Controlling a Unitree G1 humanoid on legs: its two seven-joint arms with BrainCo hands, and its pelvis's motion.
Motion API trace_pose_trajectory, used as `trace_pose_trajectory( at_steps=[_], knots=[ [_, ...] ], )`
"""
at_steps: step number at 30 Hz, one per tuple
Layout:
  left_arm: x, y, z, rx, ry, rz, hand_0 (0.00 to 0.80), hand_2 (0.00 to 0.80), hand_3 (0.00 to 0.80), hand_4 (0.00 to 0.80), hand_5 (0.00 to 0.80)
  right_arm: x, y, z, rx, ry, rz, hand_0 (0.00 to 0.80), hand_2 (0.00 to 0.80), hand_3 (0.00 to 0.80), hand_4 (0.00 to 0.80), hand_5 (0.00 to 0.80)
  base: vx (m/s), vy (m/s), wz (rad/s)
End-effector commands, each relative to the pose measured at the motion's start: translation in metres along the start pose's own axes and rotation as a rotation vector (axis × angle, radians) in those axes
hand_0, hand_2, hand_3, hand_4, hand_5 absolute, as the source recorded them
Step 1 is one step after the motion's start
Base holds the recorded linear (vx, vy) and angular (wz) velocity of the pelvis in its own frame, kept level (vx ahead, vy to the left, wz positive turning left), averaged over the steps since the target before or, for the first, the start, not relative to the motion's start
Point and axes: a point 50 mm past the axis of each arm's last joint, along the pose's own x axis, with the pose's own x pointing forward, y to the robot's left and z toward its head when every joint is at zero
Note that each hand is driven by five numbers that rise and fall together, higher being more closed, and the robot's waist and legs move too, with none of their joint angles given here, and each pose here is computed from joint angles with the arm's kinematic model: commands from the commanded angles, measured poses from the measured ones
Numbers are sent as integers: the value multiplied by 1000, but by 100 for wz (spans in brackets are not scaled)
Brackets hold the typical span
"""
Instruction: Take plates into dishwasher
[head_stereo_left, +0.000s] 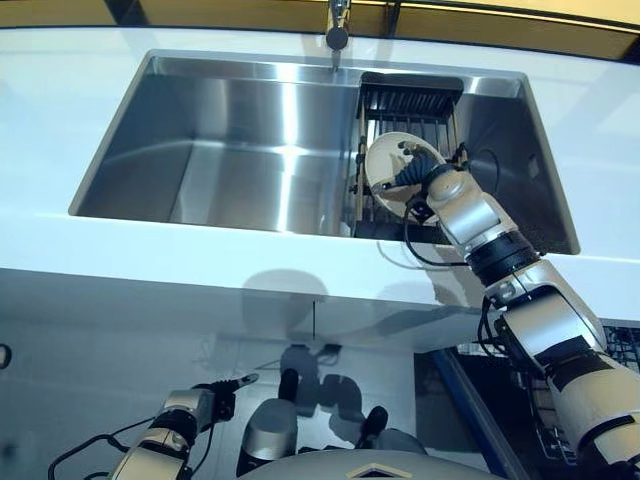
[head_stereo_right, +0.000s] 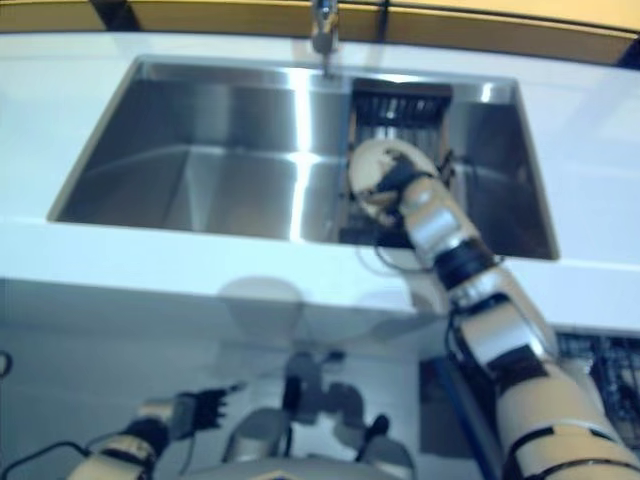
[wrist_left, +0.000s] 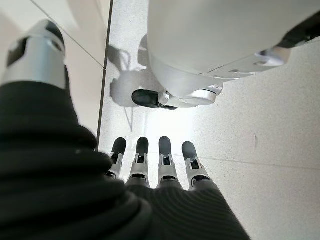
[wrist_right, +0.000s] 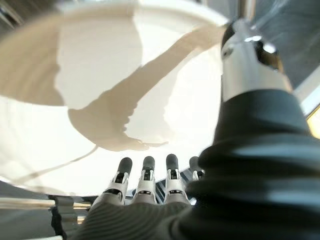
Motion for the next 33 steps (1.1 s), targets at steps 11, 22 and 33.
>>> trace_pose_trajectory(
  at_steps=[11,22,33],
  knots=[
    [-5,-10,30,64,-66,-42,0,0,0,0,0,-4,-64,34,-288,-14,-220,0,0,0,0,0,-109,8,3],
    [-7,-8,36,62,-114,-47,0,0,0,0,0,-6,-58,33,-392,-62,-216,0,0,0,0,0,-46,9,0],
    [-7,-9,34,45,-106,-46,0,0,0,0,0,-7,-70,19,-429,-18,-291,0,0,0,0,0,0,0,0]
  ],
)
